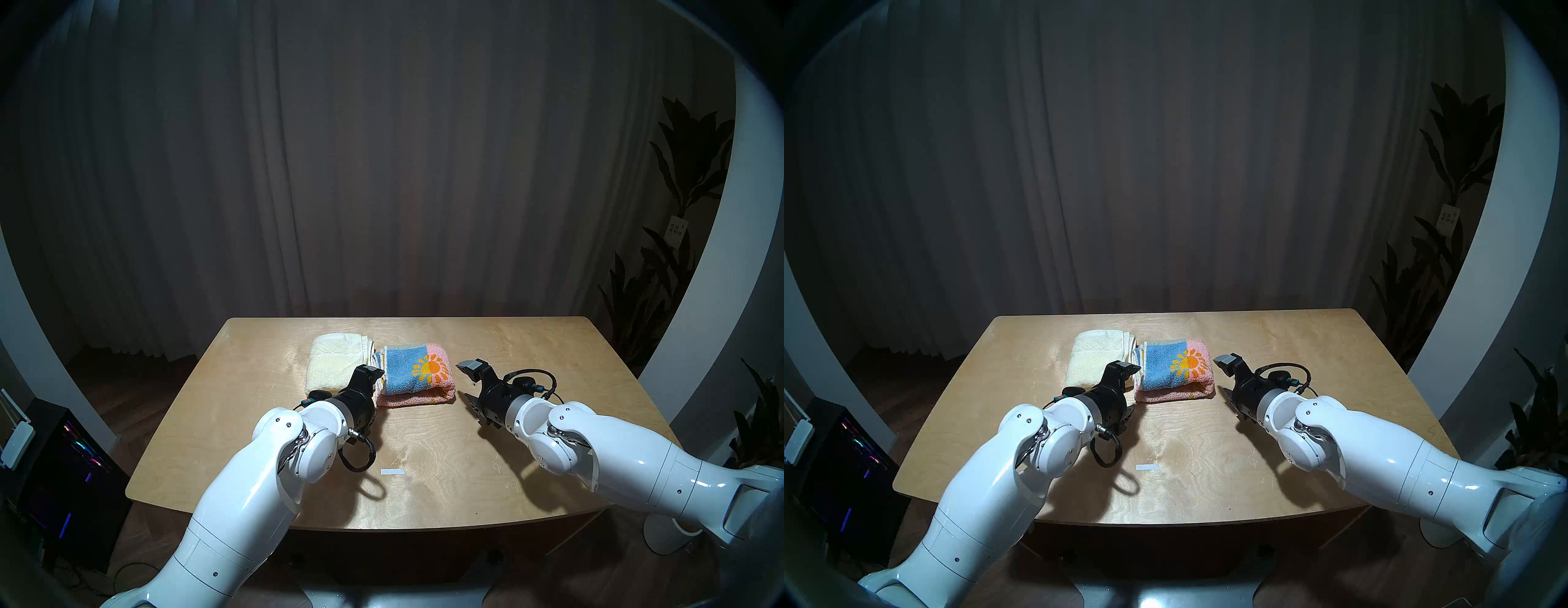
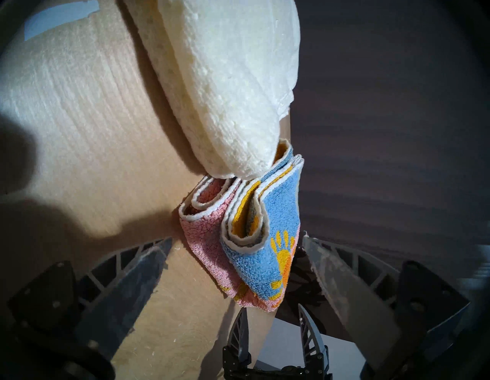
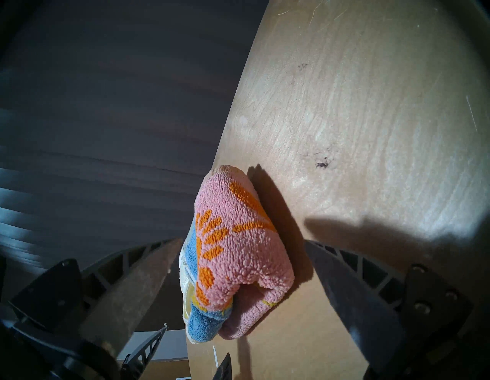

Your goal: Fold each towel twice and stack them on table

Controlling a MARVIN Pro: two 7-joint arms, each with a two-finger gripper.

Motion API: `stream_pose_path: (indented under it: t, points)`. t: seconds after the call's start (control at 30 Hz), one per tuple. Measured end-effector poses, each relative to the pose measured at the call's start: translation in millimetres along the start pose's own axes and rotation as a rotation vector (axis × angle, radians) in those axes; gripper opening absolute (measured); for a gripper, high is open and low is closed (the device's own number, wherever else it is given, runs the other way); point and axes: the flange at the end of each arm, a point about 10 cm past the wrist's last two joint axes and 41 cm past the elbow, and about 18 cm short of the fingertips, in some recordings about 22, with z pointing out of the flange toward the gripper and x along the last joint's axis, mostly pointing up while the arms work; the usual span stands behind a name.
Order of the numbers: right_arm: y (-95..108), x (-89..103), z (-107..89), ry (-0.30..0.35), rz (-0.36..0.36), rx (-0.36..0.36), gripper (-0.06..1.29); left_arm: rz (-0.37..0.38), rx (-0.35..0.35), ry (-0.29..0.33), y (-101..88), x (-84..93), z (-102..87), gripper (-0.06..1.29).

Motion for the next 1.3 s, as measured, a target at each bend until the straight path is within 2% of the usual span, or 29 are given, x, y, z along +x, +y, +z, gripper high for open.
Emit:
stream_pose_path:
  t: [0.17, 0.4, 1.3]
  points:
    - [0, -0.2, 5.2, -0.006, -0.007, -0.01, 1.2, 0.01, 0.022, -0.017, -3.6, 0.1, 6.6, 1.23]
    - [-2, -2.2, 13.2, -0.022, -0.009, -0.003, 1.2, 0.017, 0.014, -0.035, 0.3, 3.1, 14.8, 1.23]
    - [-4, -10.1, 38.2, -0.045, 0.013, 0.002, 1.2, 0.06, -0.013, -0.041, 6.1, 16.9, 33.4, 1.23]
